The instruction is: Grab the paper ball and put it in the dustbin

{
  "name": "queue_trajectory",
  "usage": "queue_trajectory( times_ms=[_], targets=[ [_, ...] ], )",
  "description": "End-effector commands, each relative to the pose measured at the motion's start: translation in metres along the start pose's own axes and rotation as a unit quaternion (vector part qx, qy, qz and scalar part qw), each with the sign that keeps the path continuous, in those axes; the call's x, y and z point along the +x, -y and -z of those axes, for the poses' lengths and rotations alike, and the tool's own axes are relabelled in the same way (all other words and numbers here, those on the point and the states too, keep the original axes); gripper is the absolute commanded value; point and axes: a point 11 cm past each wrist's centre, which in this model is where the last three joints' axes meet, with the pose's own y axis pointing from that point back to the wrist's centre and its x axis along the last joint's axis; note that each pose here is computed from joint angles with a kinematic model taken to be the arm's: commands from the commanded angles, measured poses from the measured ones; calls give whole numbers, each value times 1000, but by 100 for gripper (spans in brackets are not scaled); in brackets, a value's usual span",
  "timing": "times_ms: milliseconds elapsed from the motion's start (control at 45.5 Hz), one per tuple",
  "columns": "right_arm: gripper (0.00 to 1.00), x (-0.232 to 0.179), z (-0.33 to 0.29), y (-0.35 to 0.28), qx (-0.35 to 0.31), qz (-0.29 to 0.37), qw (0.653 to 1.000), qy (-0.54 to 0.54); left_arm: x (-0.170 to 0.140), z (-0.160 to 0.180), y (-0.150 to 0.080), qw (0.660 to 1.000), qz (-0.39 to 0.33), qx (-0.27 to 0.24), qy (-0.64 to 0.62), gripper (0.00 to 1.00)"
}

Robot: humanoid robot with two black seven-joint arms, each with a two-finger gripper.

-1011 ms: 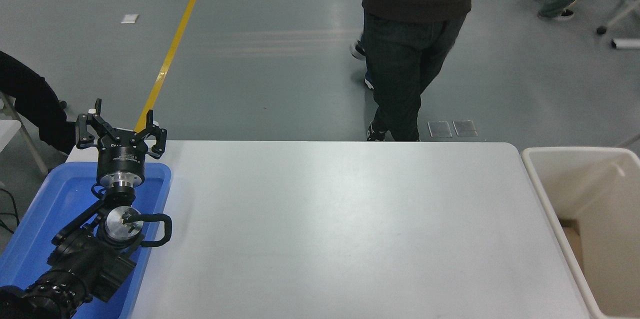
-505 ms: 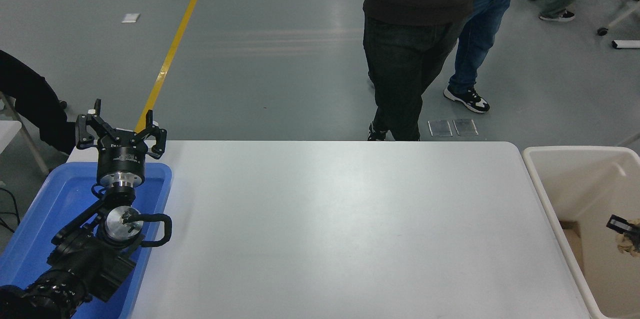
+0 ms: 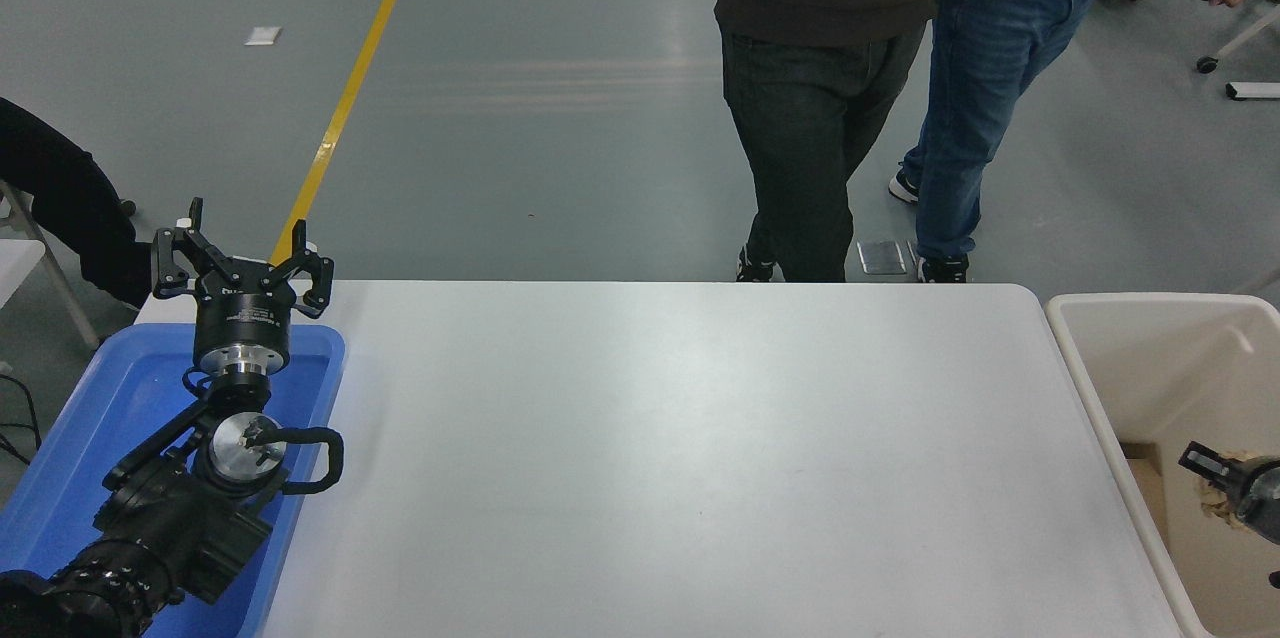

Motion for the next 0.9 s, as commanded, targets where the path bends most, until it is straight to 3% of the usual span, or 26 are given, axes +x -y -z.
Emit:
queue_trajectory(
  times_ms=[0,396,527,703,879],
  targets=[
    [100,1,8,-2,7,7,1000,-3,0,0,0,1000,0,1,0,99],
    [100,91,58,-75,74,9,991,-107,0,0,0,1000,1,1,1,99],
    [100,117,94,-128,113,74,980,-149,0,0,0,1000,1,2,1,99],
    [100,107,138,-211,168,190,938,-237,0,0,0,1000,1,2,1,99],
    [100,94,183,-270,196,220,913,-282,0,0,0,1000,1,2,1,99]
  ],
)
